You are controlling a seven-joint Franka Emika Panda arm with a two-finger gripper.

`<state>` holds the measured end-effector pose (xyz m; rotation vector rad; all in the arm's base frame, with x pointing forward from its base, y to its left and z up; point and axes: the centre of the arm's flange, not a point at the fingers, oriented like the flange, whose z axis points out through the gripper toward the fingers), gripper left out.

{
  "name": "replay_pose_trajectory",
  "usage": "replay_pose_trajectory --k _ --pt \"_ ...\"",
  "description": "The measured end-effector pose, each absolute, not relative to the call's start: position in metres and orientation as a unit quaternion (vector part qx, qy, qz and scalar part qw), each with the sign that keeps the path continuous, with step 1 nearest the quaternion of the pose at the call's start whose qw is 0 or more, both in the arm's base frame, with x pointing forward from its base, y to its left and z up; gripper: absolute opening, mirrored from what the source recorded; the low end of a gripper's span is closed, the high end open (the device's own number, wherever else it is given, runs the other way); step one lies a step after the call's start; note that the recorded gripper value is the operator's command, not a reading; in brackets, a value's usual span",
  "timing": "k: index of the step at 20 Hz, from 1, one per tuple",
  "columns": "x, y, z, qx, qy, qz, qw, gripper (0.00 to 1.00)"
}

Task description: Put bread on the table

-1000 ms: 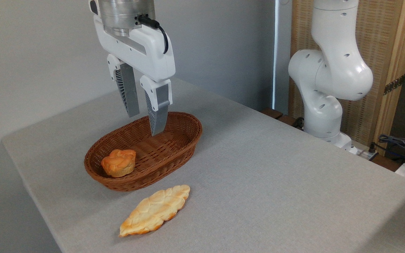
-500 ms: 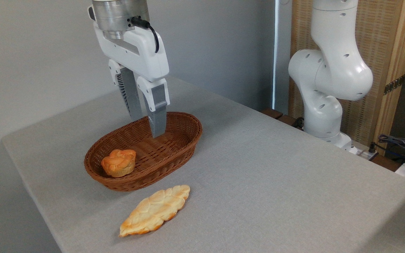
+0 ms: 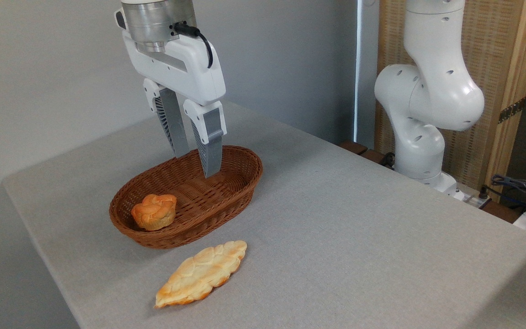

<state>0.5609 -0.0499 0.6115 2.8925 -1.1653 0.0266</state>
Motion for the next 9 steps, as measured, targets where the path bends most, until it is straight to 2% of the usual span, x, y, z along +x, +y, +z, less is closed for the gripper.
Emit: replay_pose_trajectory --k 9 --pt "0.5610 -0.0488 0.6119 0.928 -0.373 0.009 0.011 1.00"
